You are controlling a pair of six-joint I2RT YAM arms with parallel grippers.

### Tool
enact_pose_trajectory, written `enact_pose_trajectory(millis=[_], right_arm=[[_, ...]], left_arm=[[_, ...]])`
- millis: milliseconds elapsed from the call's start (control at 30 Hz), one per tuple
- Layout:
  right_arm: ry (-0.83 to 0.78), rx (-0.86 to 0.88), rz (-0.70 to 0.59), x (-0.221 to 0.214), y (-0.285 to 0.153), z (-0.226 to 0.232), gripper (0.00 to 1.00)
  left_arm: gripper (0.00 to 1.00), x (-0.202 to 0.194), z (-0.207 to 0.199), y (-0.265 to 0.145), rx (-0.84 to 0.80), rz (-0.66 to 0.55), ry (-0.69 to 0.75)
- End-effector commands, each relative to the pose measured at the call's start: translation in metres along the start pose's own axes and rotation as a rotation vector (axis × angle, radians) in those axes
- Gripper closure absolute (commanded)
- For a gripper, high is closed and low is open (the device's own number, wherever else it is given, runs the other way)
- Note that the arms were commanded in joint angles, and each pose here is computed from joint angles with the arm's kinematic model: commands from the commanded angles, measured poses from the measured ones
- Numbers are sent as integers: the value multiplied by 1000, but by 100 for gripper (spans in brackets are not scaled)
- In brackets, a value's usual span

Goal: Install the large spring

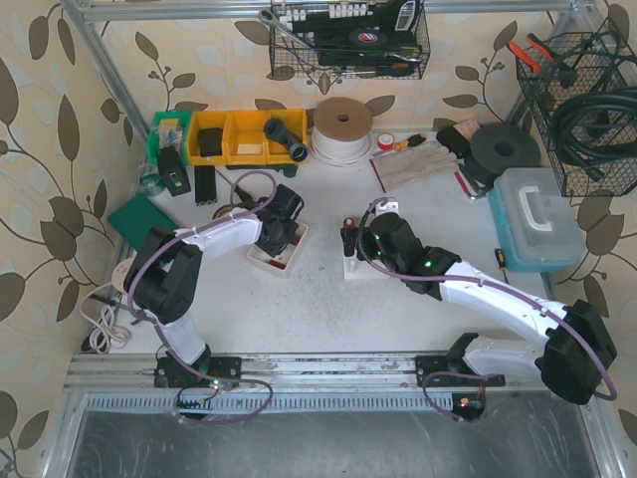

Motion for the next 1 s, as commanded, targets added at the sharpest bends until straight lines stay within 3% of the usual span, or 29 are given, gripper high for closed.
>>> enact_pose_trajectory(millis=[0, 233, 533, 767, 967], right_arm=[[8, 4, 2, -2, 1, -2, 2], [8, 5, 4, -2, 2, -2, 2], [7, 10, 8, -1, 3, -2, 2], [8, 10, 8, -1, 3, -2, 2], [12, 11, 7, -1, 4, -3, 2]], left_arm=[[76, 7, 3, -26, -14, -30, -42], [69, 10, 1, -34, -49, -48, -55], [57, 5, -6, -12, -32, -10, -67], [33, 4, -11, -2, -30, -5, -78], [32, 3, -9, 8, 0, 1, -74]])
Point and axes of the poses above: each gripper's point midway between its finger pads, its own y axis out along the fingers, its own z axis along the line the jaws close on, x = y × z, the point moved 9 cm from there along -y, back along the fingers, and after that the axes turned 3 degrees about y, right-handed, at the moved point
